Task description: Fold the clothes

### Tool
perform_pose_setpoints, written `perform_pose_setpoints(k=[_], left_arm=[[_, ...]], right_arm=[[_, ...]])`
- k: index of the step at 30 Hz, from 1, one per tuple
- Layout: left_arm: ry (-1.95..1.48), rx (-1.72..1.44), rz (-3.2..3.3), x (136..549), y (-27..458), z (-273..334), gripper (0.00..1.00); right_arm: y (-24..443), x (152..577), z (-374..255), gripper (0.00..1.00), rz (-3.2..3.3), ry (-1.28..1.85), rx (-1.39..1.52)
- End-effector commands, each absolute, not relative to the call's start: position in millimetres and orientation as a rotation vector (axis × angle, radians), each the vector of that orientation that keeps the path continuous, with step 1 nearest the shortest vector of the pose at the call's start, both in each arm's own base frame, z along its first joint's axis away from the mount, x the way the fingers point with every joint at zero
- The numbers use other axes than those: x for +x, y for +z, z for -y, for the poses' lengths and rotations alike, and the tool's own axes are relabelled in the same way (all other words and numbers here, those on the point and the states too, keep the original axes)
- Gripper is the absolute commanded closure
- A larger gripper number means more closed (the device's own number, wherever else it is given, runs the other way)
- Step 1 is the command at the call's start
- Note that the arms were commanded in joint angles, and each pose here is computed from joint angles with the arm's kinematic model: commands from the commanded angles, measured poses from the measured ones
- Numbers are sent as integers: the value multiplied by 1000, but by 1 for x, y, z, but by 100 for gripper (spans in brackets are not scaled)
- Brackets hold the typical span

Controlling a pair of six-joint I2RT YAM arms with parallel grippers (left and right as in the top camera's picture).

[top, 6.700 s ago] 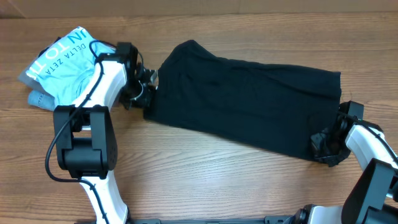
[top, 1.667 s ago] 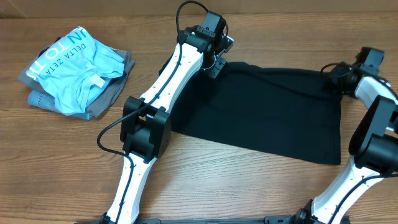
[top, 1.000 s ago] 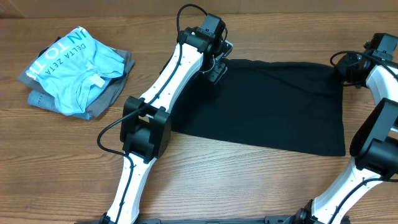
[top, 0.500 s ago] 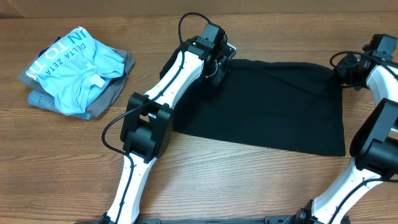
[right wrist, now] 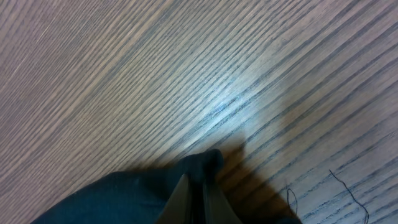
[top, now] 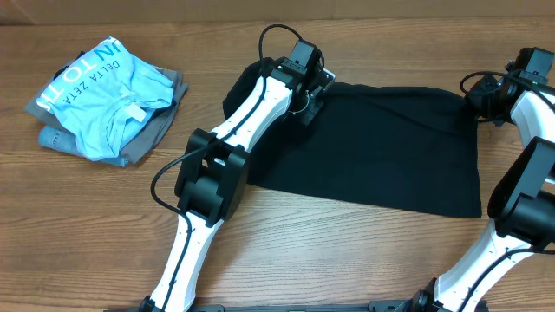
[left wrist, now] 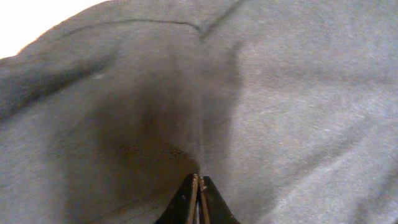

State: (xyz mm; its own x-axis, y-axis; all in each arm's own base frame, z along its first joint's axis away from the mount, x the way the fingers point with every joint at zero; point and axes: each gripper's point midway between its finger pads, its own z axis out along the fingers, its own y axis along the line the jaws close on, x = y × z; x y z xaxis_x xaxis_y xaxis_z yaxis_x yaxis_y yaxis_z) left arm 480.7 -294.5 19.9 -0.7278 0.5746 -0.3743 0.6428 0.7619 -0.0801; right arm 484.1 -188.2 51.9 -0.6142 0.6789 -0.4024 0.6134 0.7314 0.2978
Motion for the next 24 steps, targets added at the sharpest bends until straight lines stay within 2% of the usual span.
perform_pose_setpoints(k=[1,9,13,17,19,21,24], left_arm=[[-214,914,-2646,486,17,286,96],[-103,865,-2587,507,79,279,96],[-109,865,-2586,504,100,278,96],[-201,907,-2646,487,81,285,75],[-194,918,-2678,482,62,283,59],[-191,929,-2700,476,44,282,54],[-192,932,-2707,473,26,284,54]], right_arm=[[90,492,194,96,-2365,171,949],[101,492,195,96,-2347,167,939],[113,492,195,96,-2325,165,929],[113,490,194,96,-2333,166,933],[112,489,193,96,-2338,167,936],[111,487,193,96,-2344,168,939],[110,485,192,96,-2355,169,944]])
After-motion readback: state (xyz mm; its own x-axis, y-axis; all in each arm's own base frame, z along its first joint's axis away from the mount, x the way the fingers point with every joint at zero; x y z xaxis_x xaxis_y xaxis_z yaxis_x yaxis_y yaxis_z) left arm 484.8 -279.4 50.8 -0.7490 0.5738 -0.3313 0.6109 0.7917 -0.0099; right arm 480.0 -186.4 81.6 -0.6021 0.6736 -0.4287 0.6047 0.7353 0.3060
